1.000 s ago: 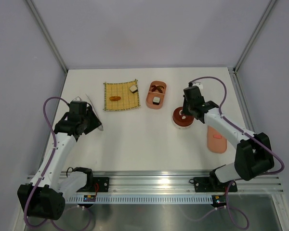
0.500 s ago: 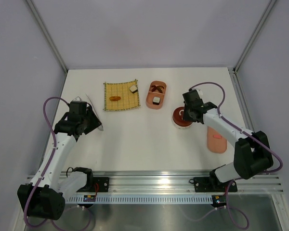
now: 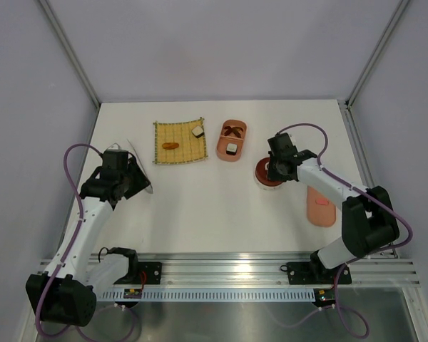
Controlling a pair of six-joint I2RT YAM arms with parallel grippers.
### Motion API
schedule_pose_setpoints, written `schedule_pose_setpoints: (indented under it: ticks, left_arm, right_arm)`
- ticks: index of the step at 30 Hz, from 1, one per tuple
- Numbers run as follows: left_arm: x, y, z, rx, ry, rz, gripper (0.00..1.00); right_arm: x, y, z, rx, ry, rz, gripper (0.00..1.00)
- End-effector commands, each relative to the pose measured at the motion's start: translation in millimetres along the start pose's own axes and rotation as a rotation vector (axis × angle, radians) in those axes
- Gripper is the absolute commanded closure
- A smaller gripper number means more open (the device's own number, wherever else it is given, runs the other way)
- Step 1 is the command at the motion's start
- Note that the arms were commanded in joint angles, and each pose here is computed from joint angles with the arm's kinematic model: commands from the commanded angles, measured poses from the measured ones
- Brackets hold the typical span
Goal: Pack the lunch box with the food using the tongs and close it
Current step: Close the box lid on the packing box.
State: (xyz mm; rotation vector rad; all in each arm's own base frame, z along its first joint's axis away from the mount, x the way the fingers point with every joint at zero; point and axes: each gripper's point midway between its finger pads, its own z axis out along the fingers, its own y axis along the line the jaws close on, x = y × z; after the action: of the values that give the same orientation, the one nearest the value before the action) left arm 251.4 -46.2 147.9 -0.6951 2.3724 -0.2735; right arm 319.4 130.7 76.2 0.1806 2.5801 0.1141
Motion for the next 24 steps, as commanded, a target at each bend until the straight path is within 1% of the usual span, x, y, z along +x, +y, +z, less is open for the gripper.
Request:
schedule_pose_setpoints:
  ticks: [1, 2, 6, 10, 12, 20, 22, 24]
  left_arm:
    - [-5.3, -5.7, -2.5, 0.035, -0.023, 0.003, 0.52]
    - [-5.1, -5.6, -2.2, 0.034, -0.022, 0.004, 0.52]
    - [-5.1, -6.7, -2.6, 0.039, -0.022, 0.002, 0.52]
    - [-4.9, -6.2, -3.3, 0.040, -0.025, 0.000, 0.52]
    - [-4.5, -5.8, -3.7, 0.040, -0.025, 0.000, 0.52]
    - [-5.3, -6.3, -3.9, 0.039, -0.024, 0.003, 0.52]
    - [-6.0, -7.6, -4.3, 0.042, -0.023, 0.003, 0.52]
    - [-7.1, -8.0, -4.8, 0.043, -0.026, 0.005, 0.52]
  right_arm:
    - [11.5, 4.4, -1.9, -0.012, 0.065, -0.014, 0.73]
    - [5.2, 4.4, -10.3, -0.014, 0.049, -0.018, 0.73]
    - [-50.9, 15.2, -55.7, -0.051, -0.120, -0.023, 0.71]
    - [-75.3, 15.9, -78.1, -0.051, -0.207, -0.014, 0.71]
    - [-68.9, 11.9, -70.0, -0.031, -0.192, -0.013, 0.71]
    - [-5.9, 7.0, -14.4, -0.021, 0.005, -0.004, 0.72]
    - [-3.4, 7.3, -13.3, -0.019, 0.017, -0.001, 0.72]
    - [-11.5, 6.2, -18.8, -0.015, -0.015, 0.001, 0.72]
